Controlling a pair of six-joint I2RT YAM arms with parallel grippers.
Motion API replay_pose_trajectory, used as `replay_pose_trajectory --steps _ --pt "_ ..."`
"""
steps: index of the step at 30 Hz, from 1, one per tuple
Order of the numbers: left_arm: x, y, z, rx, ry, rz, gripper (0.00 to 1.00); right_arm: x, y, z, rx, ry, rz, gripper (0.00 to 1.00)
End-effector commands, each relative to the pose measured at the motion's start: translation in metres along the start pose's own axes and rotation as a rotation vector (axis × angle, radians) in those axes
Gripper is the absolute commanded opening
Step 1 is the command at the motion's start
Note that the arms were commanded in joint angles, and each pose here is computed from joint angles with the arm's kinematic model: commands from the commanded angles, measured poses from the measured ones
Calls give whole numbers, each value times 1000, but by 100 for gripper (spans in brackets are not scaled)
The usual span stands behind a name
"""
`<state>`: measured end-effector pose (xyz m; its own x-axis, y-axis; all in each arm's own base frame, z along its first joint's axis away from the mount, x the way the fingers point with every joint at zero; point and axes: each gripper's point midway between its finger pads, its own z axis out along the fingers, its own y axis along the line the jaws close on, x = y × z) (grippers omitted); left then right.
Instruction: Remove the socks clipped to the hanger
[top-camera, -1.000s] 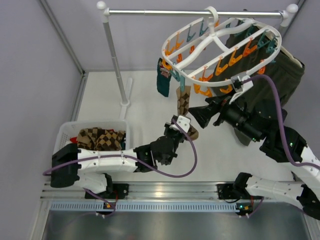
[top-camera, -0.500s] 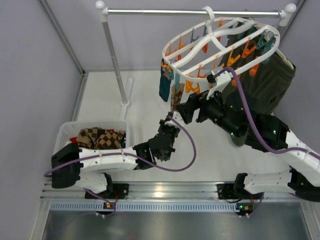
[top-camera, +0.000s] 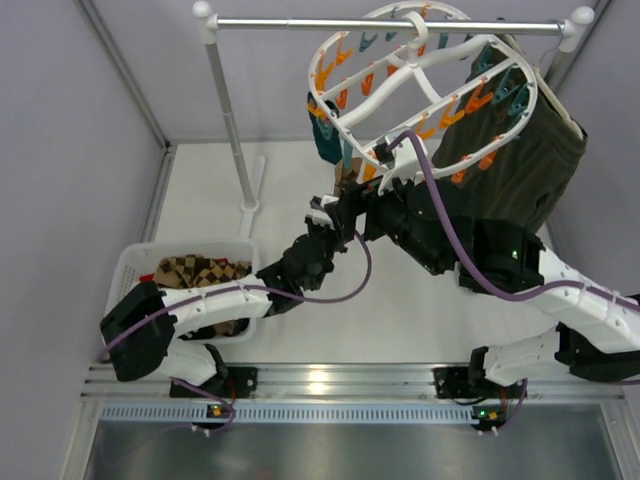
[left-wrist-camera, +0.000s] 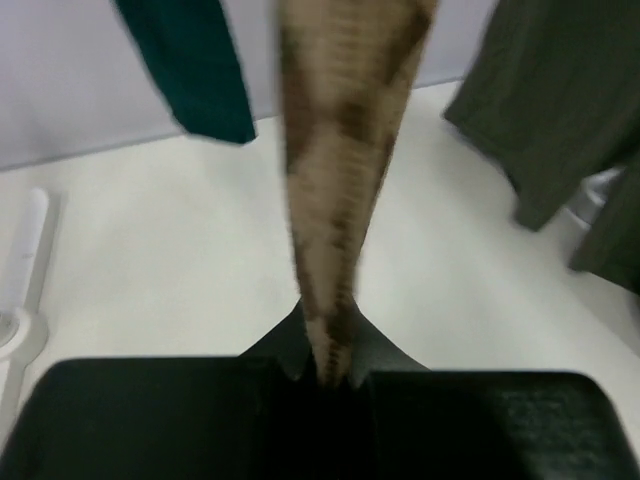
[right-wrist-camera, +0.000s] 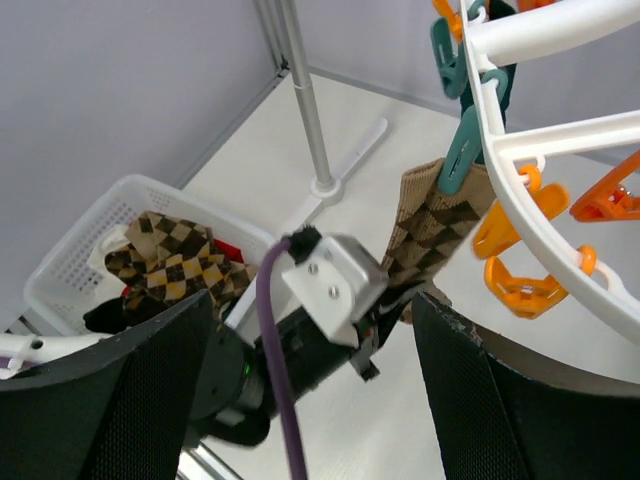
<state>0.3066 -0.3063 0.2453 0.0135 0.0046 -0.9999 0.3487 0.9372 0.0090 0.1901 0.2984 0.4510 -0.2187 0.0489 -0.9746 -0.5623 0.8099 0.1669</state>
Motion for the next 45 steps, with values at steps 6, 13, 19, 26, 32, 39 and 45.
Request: replay_pose_trajectory --steps 6,13,19,26,32,39,45 --pt "9 155 15 -368 95 -410 0 -27 -9 -18 0 -72 7 78" --pt "-38 229 -31 -570 -39 -483 0 -32 -16 -26 6 -91 11 78" --pt "-73 224 -47 -493 -108 -501 0 -31 -14 -22 -4 -87 12 78" --pt "-83 176 -51 -225 -100 -543 0 -30 -8 -20 -30 -79 11 79" --pt "-103 131 -54 -62 -144 -488 0 -32 -6 -23 -55 -82 13 80" --pt "-98 65 -46 -12 -101 -358 0 -36 -1 -29 -98 -84 22 82" --pt "-89 26 -37 -32 -57 -283 0 -37 -5 -40 -120 -83 26 83"
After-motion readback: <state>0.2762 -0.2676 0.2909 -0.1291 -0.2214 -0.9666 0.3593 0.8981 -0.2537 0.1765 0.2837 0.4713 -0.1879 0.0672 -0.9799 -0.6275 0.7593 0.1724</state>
